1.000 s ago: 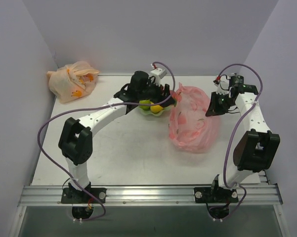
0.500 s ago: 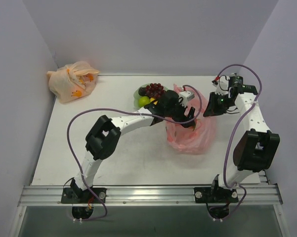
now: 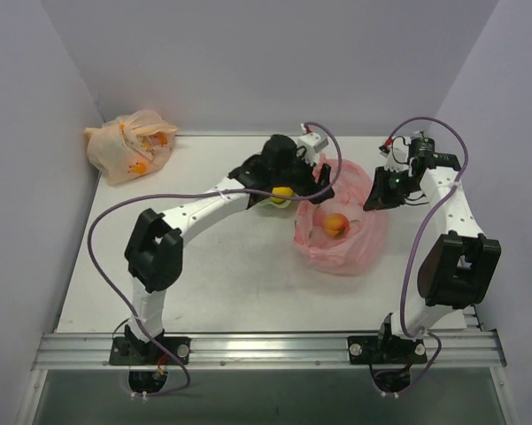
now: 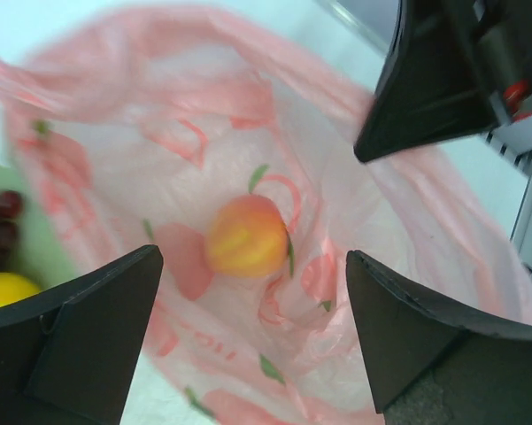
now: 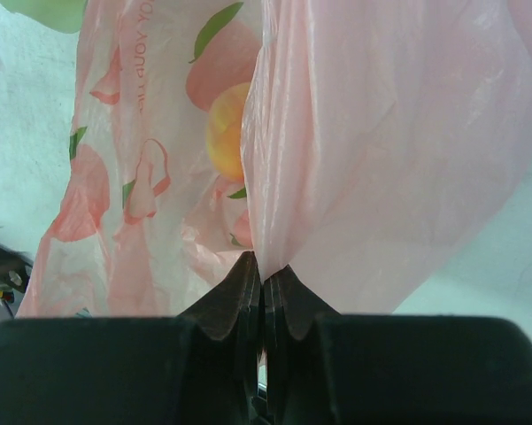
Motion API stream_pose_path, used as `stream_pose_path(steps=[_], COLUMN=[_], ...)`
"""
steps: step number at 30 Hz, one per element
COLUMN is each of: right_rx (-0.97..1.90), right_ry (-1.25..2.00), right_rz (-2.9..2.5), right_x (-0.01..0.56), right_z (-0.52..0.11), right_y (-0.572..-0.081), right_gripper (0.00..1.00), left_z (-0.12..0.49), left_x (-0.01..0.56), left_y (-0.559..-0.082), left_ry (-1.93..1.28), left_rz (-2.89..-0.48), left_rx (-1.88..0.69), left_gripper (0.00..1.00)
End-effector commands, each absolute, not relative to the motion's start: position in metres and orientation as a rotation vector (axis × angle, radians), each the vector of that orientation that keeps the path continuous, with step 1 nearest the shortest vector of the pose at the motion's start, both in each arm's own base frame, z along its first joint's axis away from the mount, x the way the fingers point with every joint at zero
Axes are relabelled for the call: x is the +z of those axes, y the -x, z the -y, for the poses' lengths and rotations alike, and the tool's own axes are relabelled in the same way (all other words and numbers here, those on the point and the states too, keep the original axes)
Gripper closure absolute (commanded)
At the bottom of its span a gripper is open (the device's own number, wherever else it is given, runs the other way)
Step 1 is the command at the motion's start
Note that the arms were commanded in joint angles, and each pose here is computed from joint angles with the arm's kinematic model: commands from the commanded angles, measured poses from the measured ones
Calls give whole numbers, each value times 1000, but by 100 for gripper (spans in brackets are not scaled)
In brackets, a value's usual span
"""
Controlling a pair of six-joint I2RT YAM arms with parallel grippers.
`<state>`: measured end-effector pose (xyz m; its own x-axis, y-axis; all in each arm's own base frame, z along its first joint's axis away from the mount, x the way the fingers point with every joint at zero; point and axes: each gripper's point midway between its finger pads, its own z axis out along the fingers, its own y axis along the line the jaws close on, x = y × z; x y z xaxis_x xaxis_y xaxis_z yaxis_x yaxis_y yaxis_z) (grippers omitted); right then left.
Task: Place the fake fruits into the plastic bag and tie a complex knot
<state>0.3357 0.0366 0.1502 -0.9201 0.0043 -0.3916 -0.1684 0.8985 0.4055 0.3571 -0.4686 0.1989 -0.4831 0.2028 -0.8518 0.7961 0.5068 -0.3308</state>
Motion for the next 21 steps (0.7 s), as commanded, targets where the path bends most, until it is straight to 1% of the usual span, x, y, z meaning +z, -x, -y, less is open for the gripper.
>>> stream_pose_path(steps=[1,4,5,7,11,14,16,18,20,21], right_rx=[645,638,635,634,634,628,624,625,626,627], right_ry=[128,138,138,138,133,130,132,134,135,134], right_rz=[-2689,-2689,-2688,-2693,-2689,-2693,-2696,-2703,-2706,-2709], right_x=[154,153,153,152,153,153,152,150,148,148], right_z=[-40,-39,-38,-38,-38,-37,-36,-37,-36,-36], right_y=[-327,-327,-327,-327,-327,-327,-327,-326,-327,-326], right_gripper=[100,100,100,100,100,100,100,100,100,100], left_z=[413,389,373,362,338,326,323,322,319,318], left_x=[290,299,297,298,275,259,244,246,240,238], left_y=[-397,-423,-439,-453,-479,-483,-476,-470,-467,-468], left_ry=[-715,-666,-631,-615,-592,-568,-584,-612,-622,-619], left_rz=[-1778,-1750,-1757,-1744,-1792,-1844,-1870,-1844,-1850,-1856], left_rx=[-953,-905,-881,-875,-793,-769,-779,-781,-769,-756], left_gripper=[5,10,12,14,19,23,27,30,30,28])
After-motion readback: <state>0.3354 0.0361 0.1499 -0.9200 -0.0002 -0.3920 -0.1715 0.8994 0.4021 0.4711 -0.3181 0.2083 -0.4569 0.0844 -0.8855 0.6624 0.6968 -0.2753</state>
